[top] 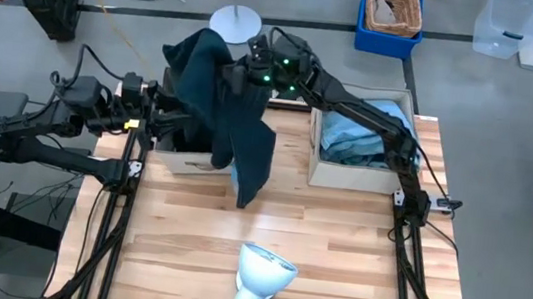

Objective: Sort clothes
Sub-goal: Put the dark blue pants into the left laundry organizer

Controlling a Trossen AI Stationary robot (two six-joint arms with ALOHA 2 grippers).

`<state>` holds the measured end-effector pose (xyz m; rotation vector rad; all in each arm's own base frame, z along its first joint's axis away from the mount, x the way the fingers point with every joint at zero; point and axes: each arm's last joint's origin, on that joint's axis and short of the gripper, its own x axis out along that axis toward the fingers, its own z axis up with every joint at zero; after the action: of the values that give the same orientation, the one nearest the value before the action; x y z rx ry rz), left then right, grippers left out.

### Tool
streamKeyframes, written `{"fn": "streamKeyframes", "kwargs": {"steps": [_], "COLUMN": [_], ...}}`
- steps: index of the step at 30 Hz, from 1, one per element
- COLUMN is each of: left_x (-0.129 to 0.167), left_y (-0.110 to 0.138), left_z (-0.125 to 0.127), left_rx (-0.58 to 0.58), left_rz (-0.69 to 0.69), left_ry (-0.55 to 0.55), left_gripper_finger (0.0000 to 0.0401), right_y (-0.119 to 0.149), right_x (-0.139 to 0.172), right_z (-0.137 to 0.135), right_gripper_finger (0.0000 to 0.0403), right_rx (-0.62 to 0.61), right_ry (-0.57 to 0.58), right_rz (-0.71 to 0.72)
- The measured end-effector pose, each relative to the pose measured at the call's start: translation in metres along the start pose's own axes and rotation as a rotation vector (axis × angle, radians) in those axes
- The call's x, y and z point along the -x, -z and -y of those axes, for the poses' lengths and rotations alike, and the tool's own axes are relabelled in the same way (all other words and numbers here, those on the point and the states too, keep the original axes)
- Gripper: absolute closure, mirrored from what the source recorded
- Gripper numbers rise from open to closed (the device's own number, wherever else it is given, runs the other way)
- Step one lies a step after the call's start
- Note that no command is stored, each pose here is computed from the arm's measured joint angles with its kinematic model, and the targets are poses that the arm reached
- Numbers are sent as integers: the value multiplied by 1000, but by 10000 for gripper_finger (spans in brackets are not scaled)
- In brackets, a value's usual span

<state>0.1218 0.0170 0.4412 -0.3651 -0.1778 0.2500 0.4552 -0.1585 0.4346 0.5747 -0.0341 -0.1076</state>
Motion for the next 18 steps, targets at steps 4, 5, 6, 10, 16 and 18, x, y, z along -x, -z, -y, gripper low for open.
{"fn": "streamKeyframes", "kwargs": {"steps": [4,5,6,10,16,18], "left_x": [0,0,0,0,0,0], "left_y": [-1,-1,-1,-1,-1,-1], "left_z": [0,0,0,0,0,0], "left_rx": [4,4,5,5,6,6], "left_rz": [3,3,2,3,3,4], "left_ry": [1,1,1,-3,-2,-2], "left_gripper_finger": [109,109,109,109,109,109], "right_y": [-15,-17,-21,-34,-50,-51], "right_x": [8,10,13,26,44,48], "right_z": [-13,-15,-19,-32,-49,-51], "right_gripper_finger": [211,207,205,217,241,235], "right_rx": [44,64,75,97,151,160], "right_ry": [-53,-64,-78,-122,-182,-174], "right_rz": [29,40,57,93,144,132]}}
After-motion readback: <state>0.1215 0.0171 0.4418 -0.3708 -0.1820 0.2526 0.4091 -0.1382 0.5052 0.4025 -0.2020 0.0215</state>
